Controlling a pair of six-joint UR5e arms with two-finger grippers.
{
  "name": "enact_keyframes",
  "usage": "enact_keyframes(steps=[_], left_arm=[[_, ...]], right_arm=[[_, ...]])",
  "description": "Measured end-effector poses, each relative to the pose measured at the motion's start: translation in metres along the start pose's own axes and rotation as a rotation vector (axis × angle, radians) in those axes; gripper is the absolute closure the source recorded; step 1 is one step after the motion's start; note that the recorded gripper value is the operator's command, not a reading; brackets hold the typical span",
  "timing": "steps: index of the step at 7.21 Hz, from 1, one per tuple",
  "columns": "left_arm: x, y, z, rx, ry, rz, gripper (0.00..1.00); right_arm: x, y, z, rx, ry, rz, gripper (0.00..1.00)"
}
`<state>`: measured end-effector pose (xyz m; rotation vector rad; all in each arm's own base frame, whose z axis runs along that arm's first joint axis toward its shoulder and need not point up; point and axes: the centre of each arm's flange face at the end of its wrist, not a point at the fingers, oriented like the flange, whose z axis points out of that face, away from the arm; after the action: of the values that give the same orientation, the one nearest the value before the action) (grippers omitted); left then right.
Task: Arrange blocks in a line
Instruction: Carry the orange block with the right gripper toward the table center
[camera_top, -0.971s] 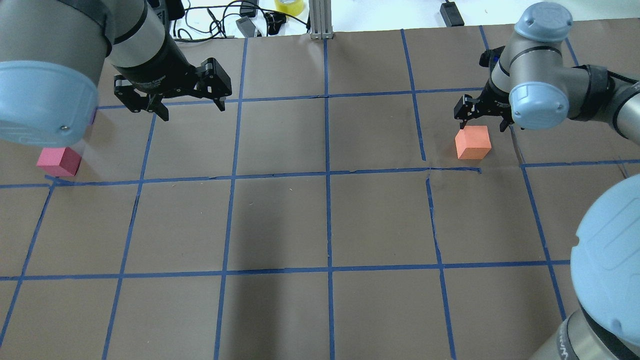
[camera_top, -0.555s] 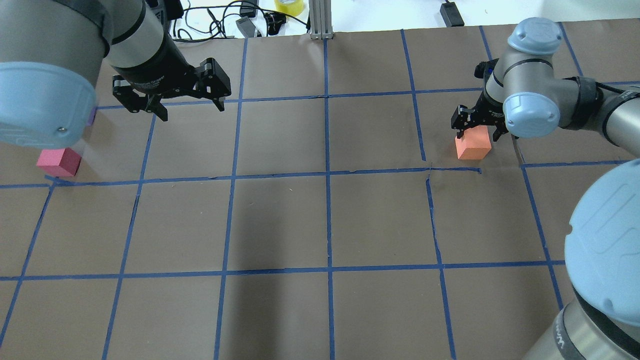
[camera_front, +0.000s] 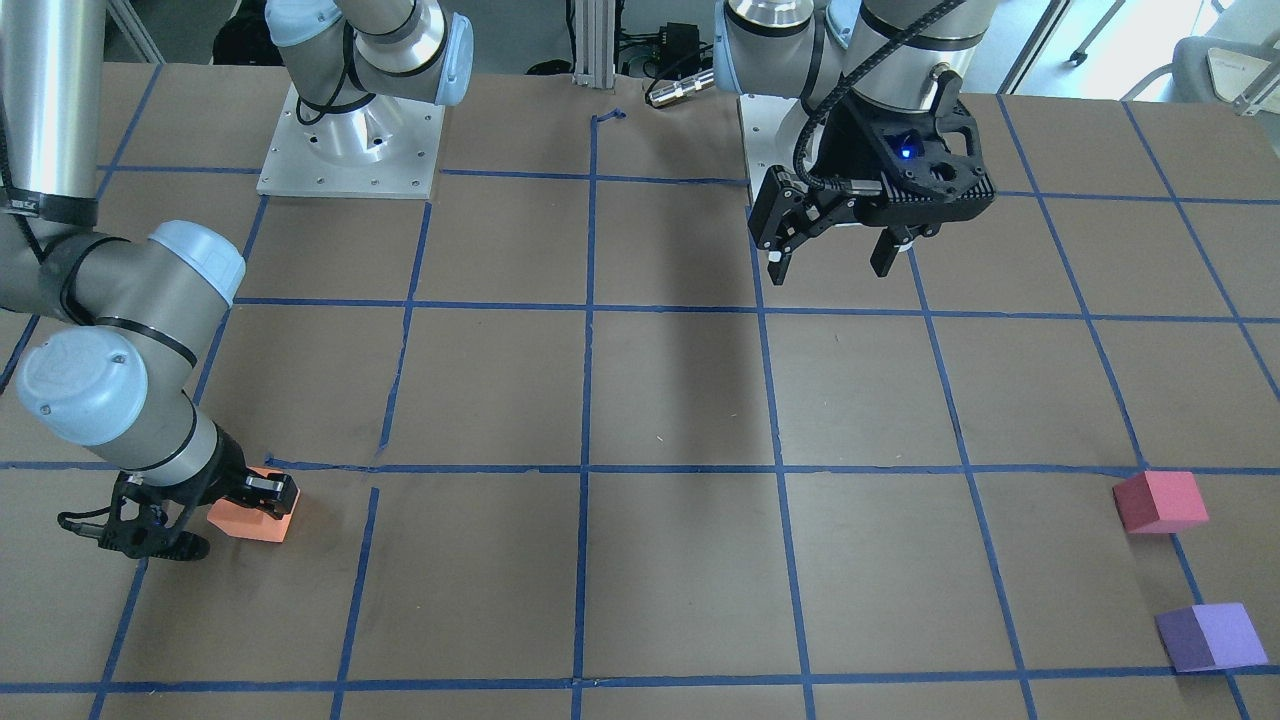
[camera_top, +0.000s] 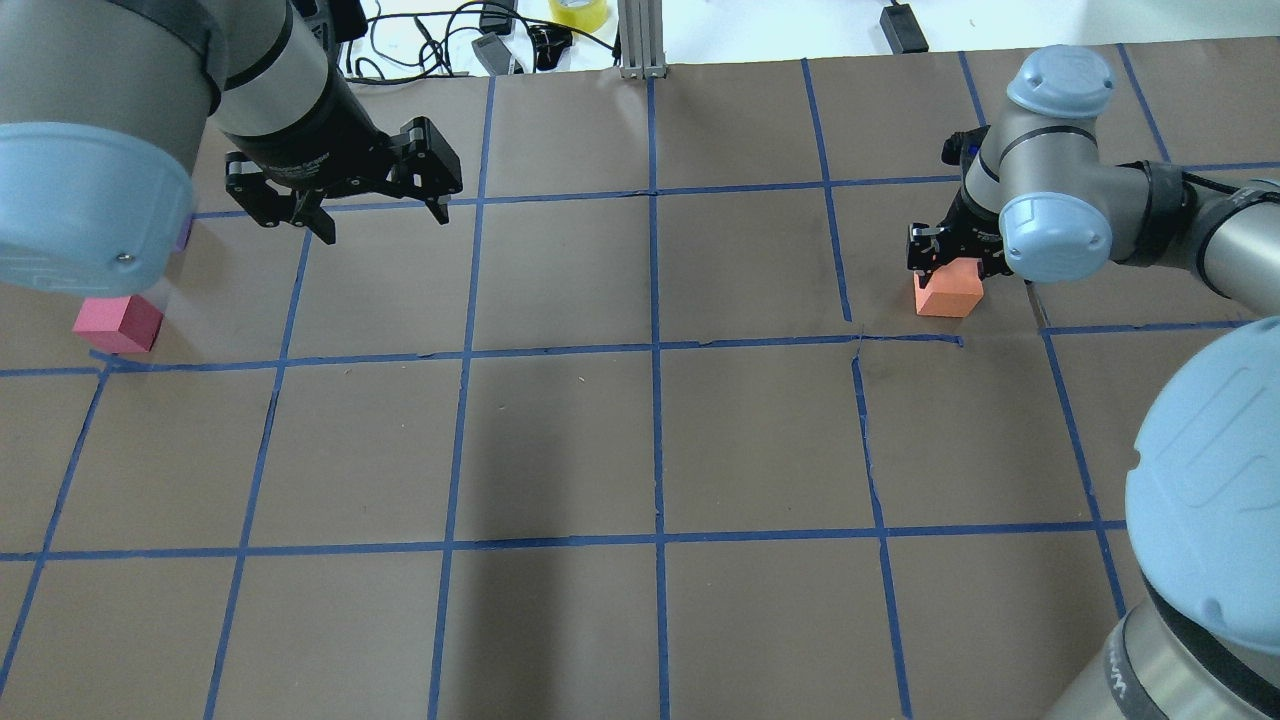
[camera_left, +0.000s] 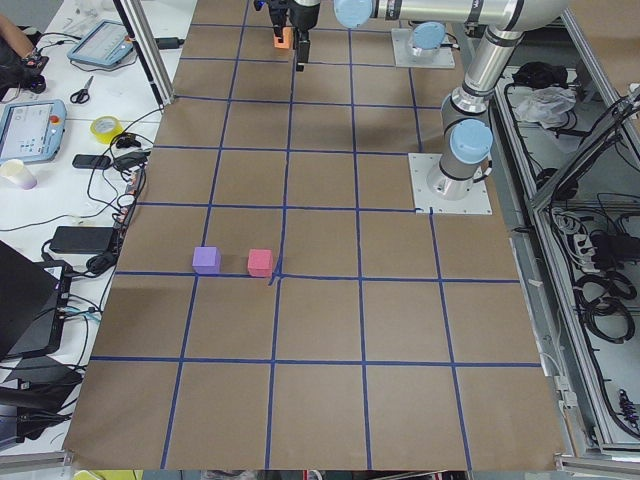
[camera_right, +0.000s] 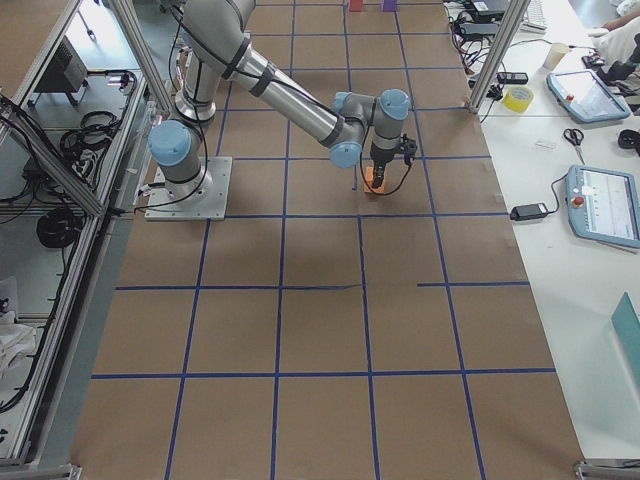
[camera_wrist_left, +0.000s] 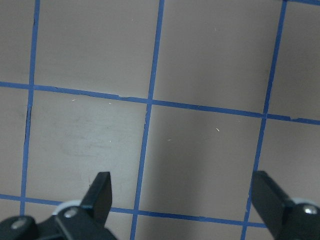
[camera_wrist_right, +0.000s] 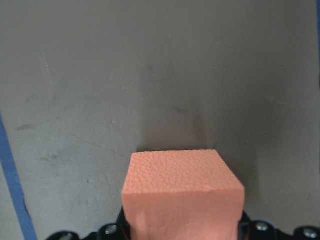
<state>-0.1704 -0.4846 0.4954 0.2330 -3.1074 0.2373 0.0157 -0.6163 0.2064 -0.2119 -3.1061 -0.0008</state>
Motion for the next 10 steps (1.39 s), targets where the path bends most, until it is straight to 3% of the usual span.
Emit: enact_keyframes(steps=[3,5,8,10], left_arm=[[0.000,0.001,0.000,-0.001,-0.001,0.001,0.00],[0.000,0.000,0.001,-0.003,-0.002,0.001,0.00],[0.000,0.000,0.002,-0.005,-0.003,0.000,0.00],[0.000,0.001,0.000,-0.002,-0.002,0.000,0.00]], right_arm=[[-0.112,0.029,-0.042,0.080,-0.007,-0.105,0.70],[-0.214,0.053,-0.055,0.136,-0.039,-0.065,0.66],[-0.334,0.051,-0.036,0.150,-0.077,0.013,0.63],[-0.367,0.038,-0.015,0.107,-0.057,-0.003,0.63]])
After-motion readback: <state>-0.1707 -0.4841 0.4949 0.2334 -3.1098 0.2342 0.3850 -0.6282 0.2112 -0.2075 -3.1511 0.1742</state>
